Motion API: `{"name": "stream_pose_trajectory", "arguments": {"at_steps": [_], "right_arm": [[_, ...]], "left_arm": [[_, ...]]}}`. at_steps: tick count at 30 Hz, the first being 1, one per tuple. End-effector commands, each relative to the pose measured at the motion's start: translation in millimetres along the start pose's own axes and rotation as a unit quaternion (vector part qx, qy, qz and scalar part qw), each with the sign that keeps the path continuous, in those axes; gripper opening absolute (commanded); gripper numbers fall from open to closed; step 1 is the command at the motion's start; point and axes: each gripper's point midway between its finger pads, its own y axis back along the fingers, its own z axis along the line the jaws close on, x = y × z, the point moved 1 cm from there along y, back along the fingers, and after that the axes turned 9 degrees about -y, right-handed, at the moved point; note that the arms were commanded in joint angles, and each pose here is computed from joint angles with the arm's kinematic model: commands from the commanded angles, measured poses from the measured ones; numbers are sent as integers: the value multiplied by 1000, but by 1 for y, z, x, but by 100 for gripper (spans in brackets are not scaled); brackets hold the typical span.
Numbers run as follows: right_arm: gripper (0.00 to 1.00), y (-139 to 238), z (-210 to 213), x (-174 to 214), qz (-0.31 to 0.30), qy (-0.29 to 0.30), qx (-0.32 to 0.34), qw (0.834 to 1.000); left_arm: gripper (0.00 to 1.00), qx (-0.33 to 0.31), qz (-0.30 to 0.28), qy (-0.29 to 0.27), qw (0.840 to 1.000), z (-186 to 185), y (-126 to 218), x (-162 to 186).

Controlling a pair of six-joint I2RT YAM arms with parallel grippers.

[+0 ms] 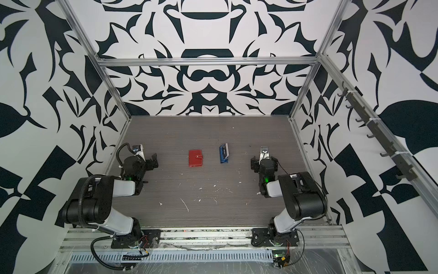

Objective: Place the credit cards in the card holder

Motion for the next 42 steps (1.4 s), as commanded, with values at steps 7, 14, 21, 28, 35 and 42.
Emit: {"name": "stream_pose_trajectory", "arguments": {"at_steps": [7,14,21,28,35,42], "right_arm": [[100,-2,0,-15,-24,-8,4,1000],[100,-2,0,-15,-25,-8,4,1000],[100,-3,0,-15,-24,-9,4,1000],[100,-3,1,-16,-24,-10,3,1000],[100,0,-5,-19,-32,-12,17,999],[100,12,-22,-49,-20,-33,79,996]], "left_arm": [[100,3,-14,2,1000,0,-2,-9],[100,-10,-9,8,1000,5,-3,-8],[100,-10,-9,8,1000,5,-3,-8],[100,-12,-8,9,1000,6,-3,-8],[100,-31,-13,13,999,12,-2,-11],[100,-163,64,93,980,56,17,-28]]}}
